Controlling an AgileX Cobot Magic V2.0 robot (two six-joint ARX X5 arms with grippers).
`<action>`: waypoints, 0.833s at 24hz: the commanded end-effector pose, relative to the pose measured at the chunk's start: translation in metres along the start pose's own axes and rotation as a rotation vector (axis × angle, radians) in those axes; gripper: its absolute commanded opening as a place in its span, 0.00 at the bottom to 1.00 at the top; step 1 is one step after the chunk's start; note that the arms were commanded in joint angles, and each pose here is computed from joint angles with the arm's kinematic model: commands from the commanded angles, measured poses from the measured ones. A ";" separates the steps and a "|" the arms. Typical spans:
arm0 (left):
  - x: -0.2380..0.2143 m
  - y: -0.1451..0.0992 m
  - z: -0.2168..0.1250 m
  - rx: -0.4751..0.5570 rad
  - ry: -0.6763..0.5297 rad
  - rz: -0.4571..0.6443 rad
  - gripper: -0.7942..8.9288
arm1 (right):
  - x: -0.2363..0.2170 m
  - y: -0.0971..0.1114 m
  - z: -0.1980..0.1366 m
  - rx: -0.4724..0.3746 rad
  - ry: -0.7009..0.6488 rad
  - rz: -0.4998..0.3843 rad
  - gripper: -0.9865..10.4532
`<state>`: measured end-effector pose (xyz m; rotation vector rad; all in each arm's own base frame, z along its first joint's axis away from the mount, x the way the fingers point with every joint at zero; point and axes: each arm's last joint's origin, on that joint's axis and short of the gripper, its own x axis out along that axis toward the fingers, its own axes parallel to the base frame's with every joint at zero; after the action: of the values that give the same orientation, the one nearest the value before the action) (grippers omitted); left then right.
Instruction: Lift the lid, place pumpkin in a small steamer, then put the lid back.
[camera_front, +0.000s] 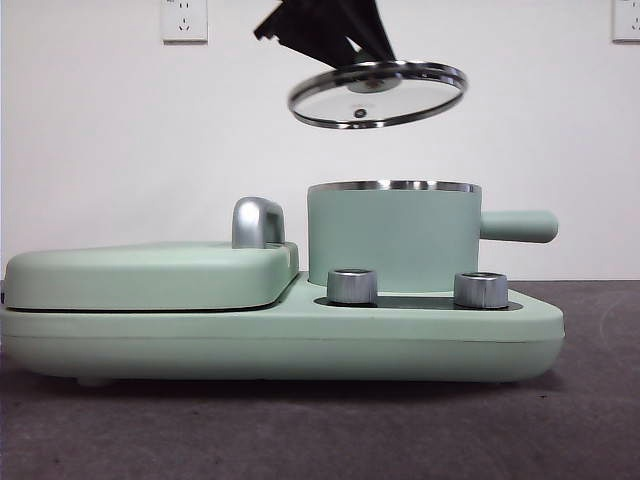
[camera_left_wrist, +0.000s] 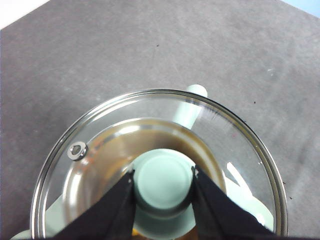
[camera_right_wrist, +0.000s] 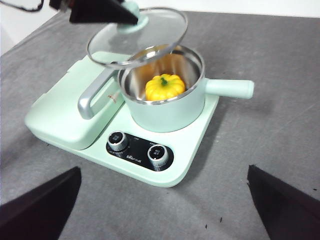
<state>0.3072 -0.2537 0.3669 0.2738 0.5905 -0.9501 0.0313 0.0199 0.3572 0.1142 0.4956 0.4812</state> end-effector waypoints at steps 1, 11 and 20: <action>0.011 -0.005 0.006 0.021 -0.016 0.016 0.10 | -0.001 0.001 0.002 0.012 -0.012 0.008 0.58; 0.050 -0.007 -0.004 0.040 0.023 0.008 0.10 | -0.001 0.001 0.002 0.013 -0.011 0.008 0.58; 0.062 -0.001 -0.007 0.001 0.019 0.050 0.10 | -0.001 0.001 0.002 0.013 -0.011 0.008 0.57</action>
<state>0.3273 -0.2864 0.3230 0.3122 0.6247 -0.8974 0.0312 0.0198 0.3570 0.1197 0.4970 0.4798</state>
